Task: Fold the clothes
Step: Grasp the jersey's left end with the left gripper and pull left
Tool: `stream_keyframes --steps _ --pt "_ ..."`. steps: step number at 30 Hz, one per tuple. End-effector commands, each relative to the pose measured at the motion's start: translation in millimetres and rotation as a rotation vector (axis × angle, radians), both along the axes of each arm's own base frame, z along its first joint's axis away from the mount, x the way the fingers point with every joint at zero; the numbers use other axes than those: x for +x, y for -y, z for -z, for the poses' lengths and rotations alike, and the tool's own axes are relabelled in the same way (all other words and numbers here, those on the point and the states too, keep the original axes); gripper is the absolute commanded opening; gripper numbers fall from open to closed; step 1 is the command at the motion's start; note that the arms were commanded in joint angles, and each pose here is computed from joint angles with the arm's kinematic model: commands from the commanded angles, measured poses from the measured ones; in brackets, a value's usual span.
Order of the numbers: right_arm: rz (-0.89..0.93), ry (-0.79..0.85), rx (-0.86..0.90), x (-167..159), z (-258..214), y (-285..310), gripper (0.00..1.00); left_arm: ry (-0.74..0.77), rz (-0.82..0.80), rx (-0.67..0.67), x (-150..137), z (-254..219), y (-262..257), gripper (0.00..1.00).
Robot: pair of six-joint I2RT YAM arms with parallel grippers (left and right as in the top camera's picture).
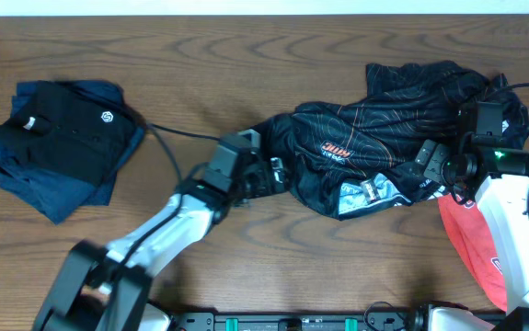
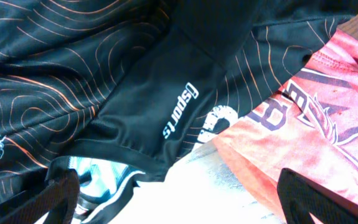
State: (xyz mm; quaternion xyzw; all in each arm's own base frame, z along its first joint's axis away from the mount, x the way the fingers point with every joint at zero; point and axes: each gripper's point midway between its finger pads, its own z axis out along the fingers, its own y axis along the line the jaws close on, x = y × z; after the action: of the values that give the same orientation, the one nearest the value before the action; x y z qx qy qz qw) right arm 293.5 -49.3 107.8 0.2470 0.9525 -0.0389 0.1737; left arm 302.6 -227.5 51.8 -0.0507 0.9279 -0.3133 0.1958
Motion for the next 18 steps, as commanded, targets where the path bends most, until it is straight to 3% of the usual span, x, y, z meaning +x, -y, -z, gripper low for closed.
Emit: stream_keyframes --steps 1,4,13,16,18 --pt "0.026 0.004 -0.002 -1 -2 4 0.99 -0.088 -0.058 -0.05 -3 15 19 0.94" --pt "0.026 -0.011 -0.001 -4 -1 3 0.99 -0.111 -0.049 -0.071 -8 27 37 0.87" --pt "0.026 -0.03 0.001 -9 0 3 0.99 -0.117 -0.056 -0.07 -20 51 67 0.82" --pt "0.027 -0.034 0.001 -10 1 3 0.99 -0.097 -0.069 -0.039 -20 55 67 0.68" --pt "0.027 -0.036 0.0 -10 1 3 0.99 -0.096 -0.068 -0.04 -20 55 67 0.38"
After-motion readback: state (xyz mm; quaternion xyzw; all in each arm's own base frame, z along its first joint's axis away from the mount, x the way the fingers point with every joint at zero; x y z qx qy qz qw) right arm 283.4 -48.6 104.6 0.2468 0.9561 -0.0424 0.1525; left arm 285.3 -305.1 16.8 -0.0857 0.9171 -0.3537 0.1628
